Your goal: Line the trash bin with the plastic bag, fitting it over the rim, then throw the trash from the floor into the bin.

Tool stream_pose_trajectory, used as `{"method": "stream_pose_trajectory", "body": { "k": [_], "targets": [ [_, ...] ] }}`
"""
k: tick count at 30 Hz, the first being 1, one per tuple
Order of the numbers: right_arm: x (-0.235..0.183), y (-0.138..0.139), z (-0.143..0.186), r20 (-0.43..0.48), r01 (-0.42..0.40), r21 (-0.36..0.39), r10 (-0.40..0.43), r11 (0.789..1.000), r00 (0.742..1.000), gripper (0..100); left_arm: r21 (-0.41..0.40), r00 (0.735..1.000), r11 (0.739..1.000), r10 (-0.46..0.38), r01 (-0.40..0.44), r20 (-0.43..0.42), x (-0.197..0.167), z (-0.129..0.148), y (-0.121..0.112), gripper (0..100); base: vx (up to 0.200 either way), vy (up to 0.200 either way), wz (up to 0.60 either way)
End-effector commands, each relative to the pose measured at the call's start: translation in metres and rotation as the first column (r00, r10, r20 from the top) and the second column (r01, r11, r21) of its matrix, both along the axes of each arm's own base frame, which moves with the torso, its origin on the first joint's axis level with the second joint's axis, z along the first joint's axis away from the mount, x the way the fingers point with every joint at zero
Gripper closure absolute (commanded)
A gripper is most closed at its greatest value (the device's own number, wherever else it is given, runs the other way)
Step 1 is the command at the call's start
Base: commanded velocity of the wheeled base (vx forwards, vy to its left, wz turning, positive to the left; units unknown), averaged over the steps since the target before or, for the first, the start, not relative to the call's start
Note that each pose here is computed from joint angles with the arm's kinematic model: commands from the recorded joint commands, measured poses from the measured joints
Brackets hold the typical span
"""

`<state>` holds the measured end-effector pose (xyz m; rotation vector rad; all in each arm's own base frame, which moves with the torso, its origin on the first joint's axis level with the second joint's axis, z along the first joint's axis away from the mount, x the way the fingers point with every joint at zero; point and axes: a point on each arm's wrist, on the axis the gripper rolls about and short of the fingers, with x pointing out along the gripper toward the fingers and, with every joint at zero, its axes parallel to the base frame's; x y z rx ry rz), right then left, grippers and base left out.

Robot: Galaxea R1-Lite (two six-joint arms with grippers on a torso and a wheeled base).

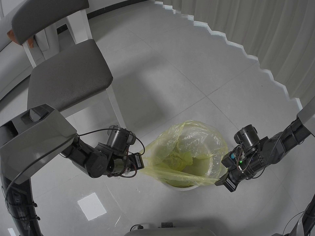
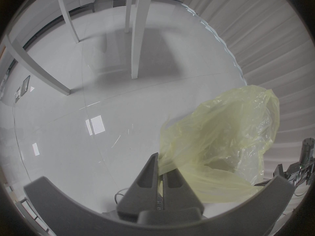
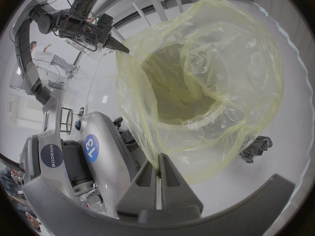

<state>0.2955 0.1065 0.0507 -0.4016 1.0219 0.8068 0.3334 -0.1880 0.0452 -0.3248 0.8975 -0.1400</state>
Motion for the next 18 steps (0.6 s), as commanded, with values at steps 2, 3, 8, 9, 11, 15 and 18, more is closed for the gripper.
{"method": "stream_pose_trajectory", "body": {
  "k": [2, 3, 8, 9, 11, 15, 18],
  "targets": [
    [0.006, -0.011, -0.013, -0.035, 0.025, -0.017, -0.026, 1.0, 0.999, 100, 0.046, 0.999, 0.998, -0.041, 0.042, -0.017, 0.006, -0.017, -0.007, 100, 0.0, 0.0, 0.0],
    [0.006, -0.011, -0.014, -0.039, 0.025, -0.019, -0.026, 1.0, 0.999, 100, 0.05, 0.999, 0.998, -0.047, 0.048, -0.017, 0.006, -0.017, -0.008, 100, 0.0, 0.0, 0.0],
    [0.005, -0.012, -0.025, -0.072, 0.019, -0.034, -0.022, 0.999, 0.997, 100, 0.059, 0.998, 0.996, -0.058, 0.059, -0.027, 0.004, -0.021, -0.01, 100, 0.0, 0.0, 0.0],
    [0.005, -0.012, -0.025, -0.073, 0.018, -0.035, -0.02, 0.999, 0.997, 100, 0.06, 0.998, 0.996, -0.058, 0.059, -0.028, 0.004, -0.021, -0.01, 100, 0.0, 0.0, 0.0],
    [0.005, -0.012, -0.03, -0.084, 0.011, -0.042, -0.015, 0.999, 0.996, 100, 0.066, 0.998, 0.996, -0.061, 0.063, -0.033, 0.004, -0.024, -0.01, 100, 0.0, 0.0, 0.0],
    [0.005, -0.012, -0.034, -0.096, -0.001, -0.053, -0.004, 0.999, 0.995, 100, 0.081, 0.996, 0.993, -0.078, 0.081, -0.039, 0.003, -0.027, -0.01, 100, 0.0, 0.0, 0.0],
    [0.004, -0.013, -0.041, -0.114, -0.003, -0.065, -0.004, 0.998, 0.993, 100, 0.098, 0.994, 0.99, -0.101, 0.105, -0.041, 0.001, -0.029, -0.012, 100, 0.0, 0.0, 0.0]
  ]
}}
